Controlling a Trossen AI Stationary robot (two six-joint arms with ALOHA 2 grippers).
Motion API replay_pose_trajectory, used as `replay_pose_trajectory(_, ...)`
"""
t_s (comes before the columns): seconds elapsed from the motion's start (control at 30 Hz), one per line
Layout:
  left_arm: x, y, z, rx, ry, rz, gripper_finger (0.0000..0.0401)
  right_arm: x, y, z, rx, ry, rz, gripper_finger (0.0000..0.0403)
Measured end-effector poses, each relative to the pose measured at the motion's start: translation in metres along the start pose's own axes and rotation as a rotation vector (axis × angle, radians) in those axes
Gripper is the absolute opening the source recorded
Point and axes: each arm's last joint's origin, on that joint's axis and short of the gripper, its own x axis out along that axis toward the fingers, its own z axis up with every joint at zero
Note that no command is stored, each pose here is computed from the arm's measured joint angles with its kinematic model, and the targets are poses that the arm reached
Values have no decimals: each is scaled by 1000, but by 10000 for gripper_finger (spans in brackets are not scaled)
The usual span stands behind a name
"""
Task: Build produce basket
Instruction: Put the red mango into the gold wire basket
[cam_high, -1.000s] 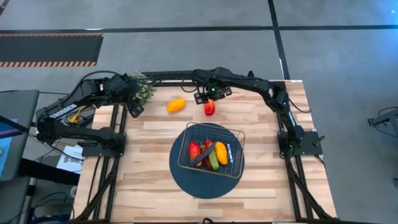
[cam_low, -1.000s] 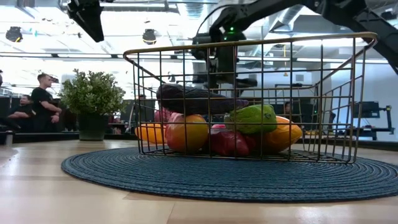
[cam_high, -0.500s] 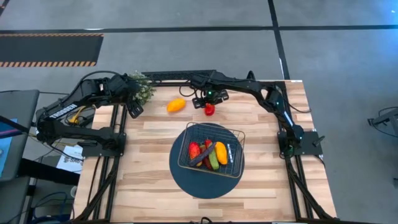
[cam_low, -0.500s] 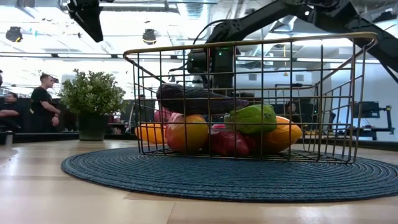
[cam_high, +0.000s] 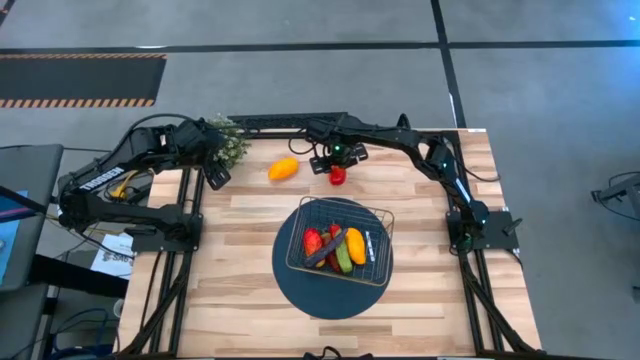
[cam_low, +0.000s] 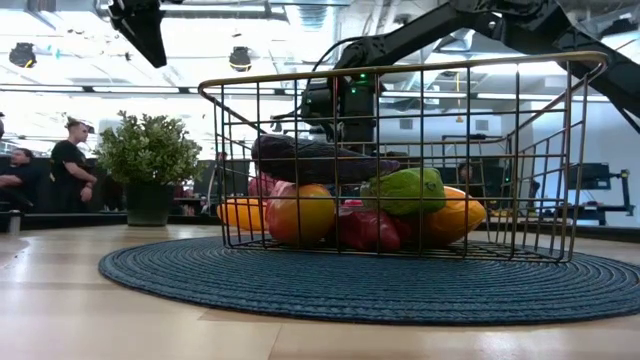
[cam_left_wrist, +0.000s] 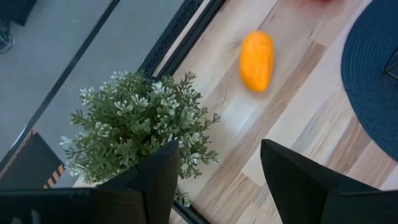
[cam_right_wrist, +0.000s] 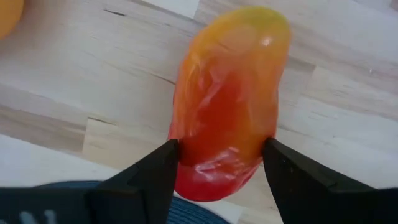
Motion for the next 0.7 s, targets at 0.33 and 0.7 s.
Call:
replay_pose_trajectory(0.33,0,0,0,-1,-1,0,212,0,0,0,-72,4,-1,59)
replay_pose_trajectory(0.7,0,0,0,-7,0,0,212,-1,1,-2,-109,1,1,8)
